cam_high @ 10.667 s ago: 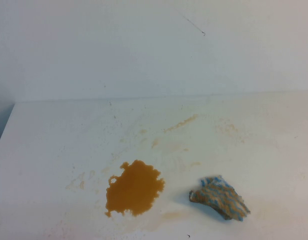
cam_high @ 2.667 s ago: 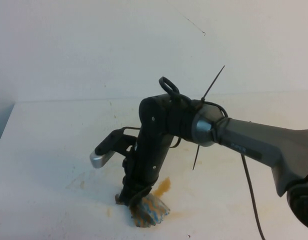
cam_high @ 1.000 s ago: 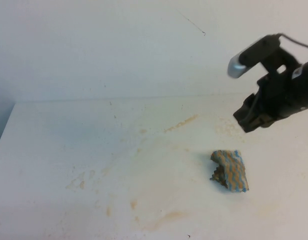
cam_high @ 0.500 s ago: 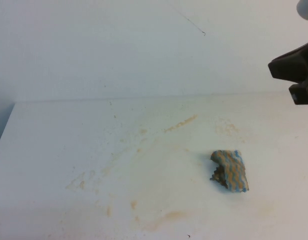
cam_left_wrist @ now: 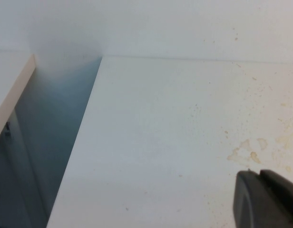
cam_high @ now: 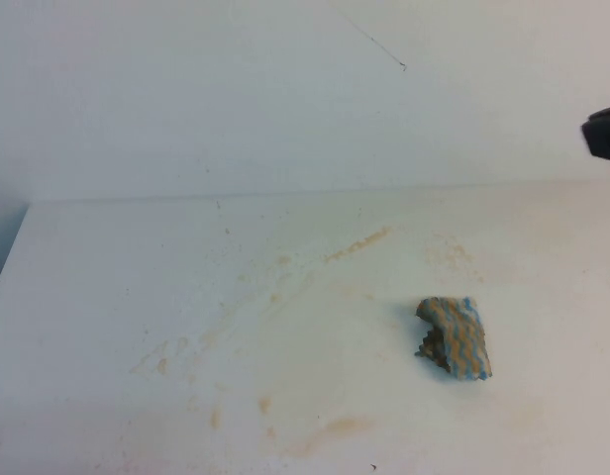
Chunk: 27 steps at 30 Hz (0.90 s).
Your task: Wipe the table
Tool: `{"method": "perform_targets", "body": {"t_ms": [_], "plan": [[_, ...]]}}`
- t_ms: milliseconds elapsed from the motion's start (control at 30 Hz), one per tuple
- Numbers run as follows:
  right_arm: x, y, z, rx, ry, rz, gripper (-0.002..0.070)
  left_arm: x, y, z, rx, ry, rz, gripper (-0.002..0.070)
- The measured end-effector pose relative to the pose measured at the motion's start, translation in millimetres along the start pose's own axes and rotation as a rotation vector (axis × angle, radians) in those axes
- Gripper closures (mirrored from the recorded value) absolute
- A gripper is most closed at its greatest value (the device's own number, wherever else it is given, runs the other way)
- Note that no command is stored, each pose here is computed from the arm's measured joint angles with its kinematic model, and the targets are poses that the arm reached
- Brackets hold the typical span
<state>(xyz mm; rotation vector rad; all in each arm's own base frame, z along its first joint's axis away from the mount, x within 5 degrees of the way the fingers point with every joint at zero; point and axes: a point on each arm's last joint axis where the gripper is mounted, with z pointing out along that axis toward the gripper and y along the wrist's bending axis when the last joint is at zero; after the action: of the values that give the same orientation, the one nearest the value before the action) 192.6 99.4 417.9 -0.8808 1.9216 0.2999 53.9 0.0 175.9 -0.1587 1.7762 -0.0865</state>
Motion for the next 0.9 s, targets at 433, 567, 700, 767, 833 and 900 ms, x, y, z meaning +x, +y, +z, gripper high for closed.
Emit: {"method": "perform_targets", "body": {"t_ms": [433, 567, 700, 767, 833, 900], "plan": [[124.8, 23.4, -65.7, 0.452, -0.232, 0.132, 0.0678, 0.0, 0.0, 0.0, 0.0, 0.0, 0.0, 0.0675], [174.1, 38.5, -61.7, 0.51, -0.216, 0.243, 0.0678, 0.0, 0.0, 0.0, 0.0, 0.0, 0.0, 0.0675], [222.0, 50.7, -50.2, 0.571, -0.185, 0.348, 0.0678, 0.0, 0.0, 0.0, 0.0, 0.0, 0.0, 0.0675], [241.2, 55.2, -46.7, 0.613, -0.171, 0.392, 0.0678, 0.0, 0.0, 0.0, 0.0, 0.0, 0.0, 0.0675], [258.4, 57.3, -44.6, 0.67, -0.149, 0.464, 0.0678, 0.0, 0.0, 0.0, 0.0, 0.0, 0.0, 0.0675], [269.4, 56.9, -44.7, 0.726, -0.14, 0.544, 0.0678, 0.0, 0.0, 0.0, 0.0, 0.0, 0.0, 0.0675]]}}
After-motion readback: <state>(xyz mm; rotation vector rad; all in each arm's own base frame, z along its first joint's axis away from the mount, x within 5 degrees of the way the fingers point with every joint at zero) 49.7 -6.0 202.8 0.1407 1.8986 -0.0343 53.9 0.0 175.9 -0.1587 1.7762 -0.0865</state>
